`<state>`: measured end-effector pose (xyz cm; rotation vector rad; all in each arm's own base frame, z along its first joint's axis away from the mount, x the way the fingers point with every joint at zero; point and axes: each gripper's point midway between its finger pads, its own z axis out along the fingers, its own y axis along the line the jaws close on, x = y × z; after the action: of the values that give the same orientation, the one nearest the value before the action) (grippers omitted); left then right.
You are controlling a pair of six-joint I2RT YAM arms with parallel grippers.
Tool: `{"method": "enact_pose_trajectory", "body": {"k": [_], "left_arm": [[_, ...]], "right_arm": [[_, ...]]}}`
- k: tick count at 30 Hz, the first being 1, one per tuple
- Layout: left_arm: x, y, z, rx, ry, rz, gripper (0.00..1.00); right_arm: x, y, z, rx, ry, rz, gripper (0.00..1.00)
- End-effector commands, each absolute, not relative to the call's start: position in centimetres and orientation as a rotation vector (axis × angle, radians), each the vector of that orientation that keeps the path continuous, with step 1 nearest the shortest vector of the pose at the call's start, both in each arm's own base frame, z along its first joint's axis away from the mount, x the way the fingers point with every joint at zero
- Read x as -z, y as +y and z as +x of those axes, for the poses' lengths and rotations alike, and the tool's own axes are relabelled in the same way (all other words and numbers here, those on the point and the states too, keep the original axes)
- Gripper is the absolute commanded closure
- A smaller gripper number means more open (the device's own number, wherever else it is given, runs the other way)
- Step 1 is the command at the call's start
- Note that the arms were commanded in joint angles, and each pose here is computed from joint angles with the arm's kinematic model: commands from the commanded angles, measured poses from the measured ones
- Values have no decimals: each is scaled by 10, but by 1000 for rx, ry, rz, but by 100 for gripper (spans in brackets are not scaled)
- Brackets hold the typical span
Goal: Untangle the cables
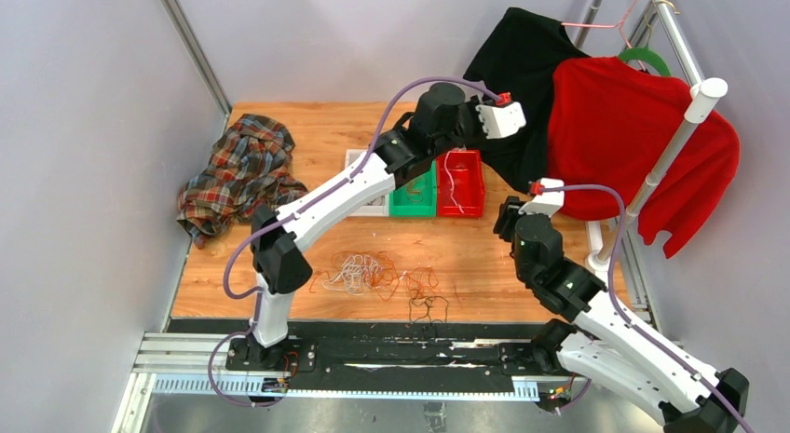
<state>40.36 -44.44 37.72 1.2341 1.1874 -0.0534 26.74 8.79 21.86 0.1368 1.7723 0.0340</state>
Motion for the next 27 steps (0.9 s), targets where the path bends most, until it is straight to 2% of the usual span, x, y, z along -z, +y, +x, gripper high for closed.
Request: {"method": "enact_pose_trajectory", "body": {"k": [1, 13, 27], "left_arm": [[-358, -449, 410, 102, 1267, 1194, 100], [-260, -434, 404, 69, 1510, 1334, 100], [-196, -469, 392, 281, 1594, 1418, 100]], "right_arm": [[-221, 68, 266, 10, 1749, 226, 55], [-208, 59, 263, 14, 1775, 290, 55], [-196, 53, 258, 31, 1796, 326, 57]]}}
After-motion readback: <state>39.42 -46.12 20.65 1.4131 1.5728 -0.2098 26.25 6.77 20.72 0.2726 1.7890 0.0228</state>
